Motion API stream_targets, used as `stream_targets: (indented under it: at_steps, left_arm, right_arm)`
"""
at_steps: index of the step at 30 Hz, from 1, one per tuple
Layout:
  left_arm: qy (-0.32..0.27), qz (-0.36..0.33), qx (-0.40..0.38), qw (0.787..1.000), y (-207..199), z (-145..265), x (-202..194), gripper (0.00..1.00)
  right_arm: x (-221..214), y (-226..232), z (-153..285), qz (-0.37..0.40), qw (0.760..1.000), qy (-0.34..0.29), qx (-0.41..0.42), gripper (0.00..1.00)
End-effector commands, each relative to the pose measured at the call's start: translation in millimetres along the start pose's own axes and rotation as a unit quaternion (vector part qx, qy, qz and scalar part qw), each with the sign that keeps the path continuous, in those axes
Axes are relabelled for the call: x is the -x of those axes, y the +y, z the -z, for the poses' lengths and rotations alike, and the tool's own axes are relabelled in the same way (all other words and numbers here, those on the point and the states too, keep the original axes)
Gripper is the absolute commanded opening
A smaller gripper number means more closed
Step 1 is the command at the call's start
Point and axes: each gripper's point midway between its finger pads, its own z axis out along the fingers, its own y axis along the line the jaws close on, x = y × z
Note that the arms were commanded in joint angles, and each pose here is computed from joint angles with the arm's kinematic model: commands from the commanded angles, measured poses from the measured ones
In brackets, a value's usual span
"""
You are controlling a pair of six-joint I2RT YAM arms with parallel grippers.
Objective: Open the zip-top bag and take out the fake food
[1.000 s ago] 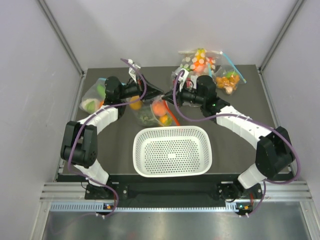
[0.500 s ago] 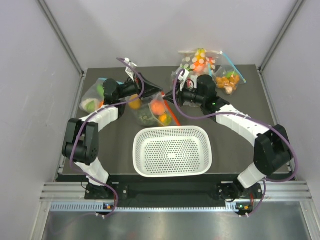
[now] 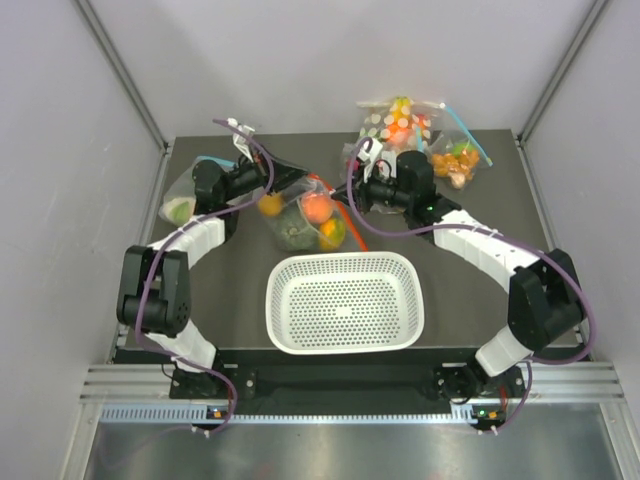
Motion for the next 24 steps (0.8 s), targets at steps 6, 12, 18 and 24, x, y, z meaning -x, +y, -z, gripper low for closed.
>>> stream_targets:
  at_steps: [6,12,18,24]
  left_arm:
    - [-0.043,-0.084,0.104,0.99,16.1,15.7,37.4,0.0]
    - [-0.05,-0.097,0.163,0.981,31.2,25.4,42.5,0.0]
    - [-0.068,-0.109,0.216,0.968,40.8,39.7,50.5,0.0]
    - [-0.066,-0.1,0.181,0.976,25.1,29.3,49.1,0.0]
  right_arm:
    - [-0.4,-5.9,22.0,-0.004,0.999,0.008,-0.035,0.0]
    - [-12.0,-8.2,32.1,-0.007,0.998,0.024,-0.057,0.0]
    - [-29.9,-8.0,46.8,-0.012,0.996,0.046,-0.082,0.0]
    - [-32.7,-6.4,50.1,-0.01,0.995,0.051,-0.083,0.0]
